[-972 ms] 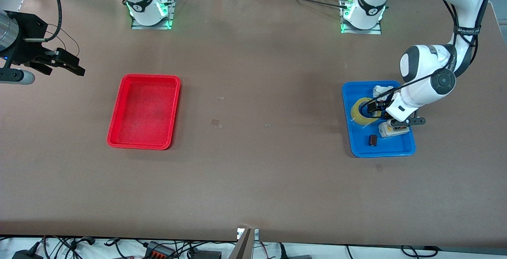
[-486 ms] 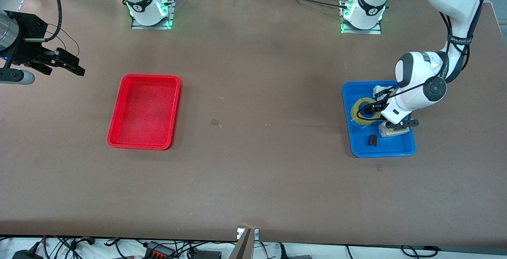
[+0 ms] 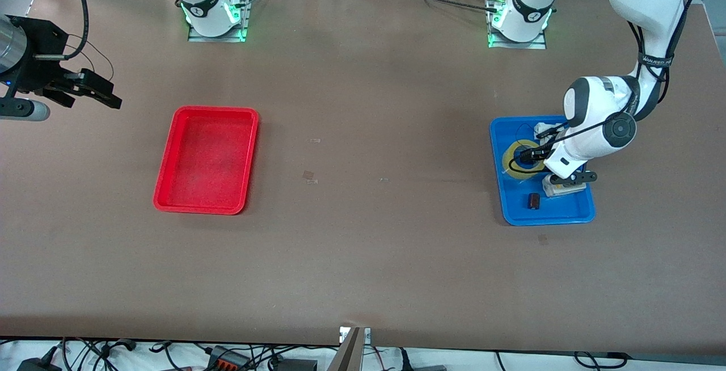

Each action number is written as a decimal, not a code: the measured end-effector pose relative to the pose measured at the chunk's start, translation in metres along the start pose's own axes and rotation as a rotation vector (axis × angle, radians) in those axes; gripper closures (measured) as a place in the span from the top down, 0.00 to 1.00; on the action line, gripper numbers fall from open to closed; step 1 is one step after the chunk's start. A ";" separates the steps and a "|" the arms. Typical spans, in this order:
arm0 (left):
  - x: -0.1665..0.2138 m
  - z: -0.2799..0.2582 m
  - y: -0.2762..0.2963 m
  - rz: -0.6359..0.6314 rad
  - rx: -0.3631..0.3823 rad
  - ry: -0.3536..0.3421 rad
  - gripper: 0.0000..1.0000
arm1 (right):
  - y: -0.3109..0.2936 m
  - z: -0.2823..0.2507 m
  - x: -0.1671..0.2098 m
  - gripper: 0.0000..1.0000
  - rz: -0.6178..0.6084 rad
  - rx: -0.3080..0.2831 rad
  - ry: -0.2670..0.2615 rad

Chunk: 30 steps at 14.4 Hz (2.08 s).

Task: Place and move tape with both arms
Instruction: 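Close the left gripper on the yellow tape roll's rim, then carry the tape roll with the left gripper toward the table middle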

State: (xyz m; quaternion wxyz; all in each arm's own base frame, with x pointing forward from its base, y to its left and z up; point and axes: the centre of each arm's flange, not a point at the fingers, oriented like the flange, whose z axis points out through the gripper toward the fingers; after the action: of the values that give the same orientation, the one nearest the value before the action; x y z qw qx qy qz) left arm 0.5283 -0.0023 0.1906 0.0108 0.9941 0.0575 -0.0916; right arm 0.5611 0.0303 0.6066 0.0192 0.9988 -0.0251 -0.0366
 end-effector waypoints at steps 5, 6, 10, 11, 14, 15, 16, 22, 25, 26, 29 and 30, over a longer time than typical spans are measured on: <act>0.001 -0.001 -0.001 -0.002 0.000 0.002 0.24 | 0.000 0.000 0.000 0.99 0.000 0.000 0.000; 0.001 -0.001 -0.001 -0.002 0.000 0.002 0.24 | 0.000 0.000 0.000 0.99 0.000 0.000 0.000; 0.003 -0.003 0.000 -0.001 -0.001 0.004 0.24 | 0.000 0.000 0.000 0.99 0.000 0.000 0.000; 0.007 -0.010 0.000 -0.001 -0.001 -0.006 0.24 | 0.000 0.000 0.000 0.99 0.000 0.000 0.000; 0.022 -0.057 0.004 0.003 -0.002 -0.058 0.24 | 0.000 0.000 0.000 0.99 0.000 0.000 0.000; 0.026 -0.079 0.006 0.001 -0.003 -0.060 0.24 | 0.000 0.000 0.000 0.99 0.000 0.000 0.000; 0.028 -0.100 0.009 -0.007 -0.005 -0.051 0.24 | 0.000 0.000 0.000 0.99 0.000 0.000 0.000; -0.007 -0.163 0.132 -0.084 -0.004 -0.038 0.24 | 0.000 0.000 0.000 0.99 0.000 0.000 0.002; -0.037 -0.158 0.219 -0.123 -0.004 -0.051 0.24 | 0.000 -0.001 0.001 0.99 0.000 0.001 0.009; -0.045 -0.154 0.247 -0.134 -0.006 -0.056 0.24 | 0.000 -0.001 0.001 0.99 0.000 0.001 0.010; -0.058 -0.138 0.325 -0.144 -0.018 -0.067 0.24 | 0.000 -0.001 0.001 0.99 0.000 0.001 0.012; -0.060 -0.131 0.347 -0.146 -0.025 -0.071 0.24 | 0.000 -0.001 0.001 0.99 0.000 0.001 0.012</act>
State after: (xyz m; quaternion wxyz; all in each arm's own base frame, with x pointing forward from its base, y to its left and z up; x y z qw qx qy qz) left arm 0.5337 -0.3495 0.3338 0.0187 0.9831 0.1308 -0.1264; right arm 0.5623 0.0303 0.6080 0.0187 0.9990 -0.0251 -0.0307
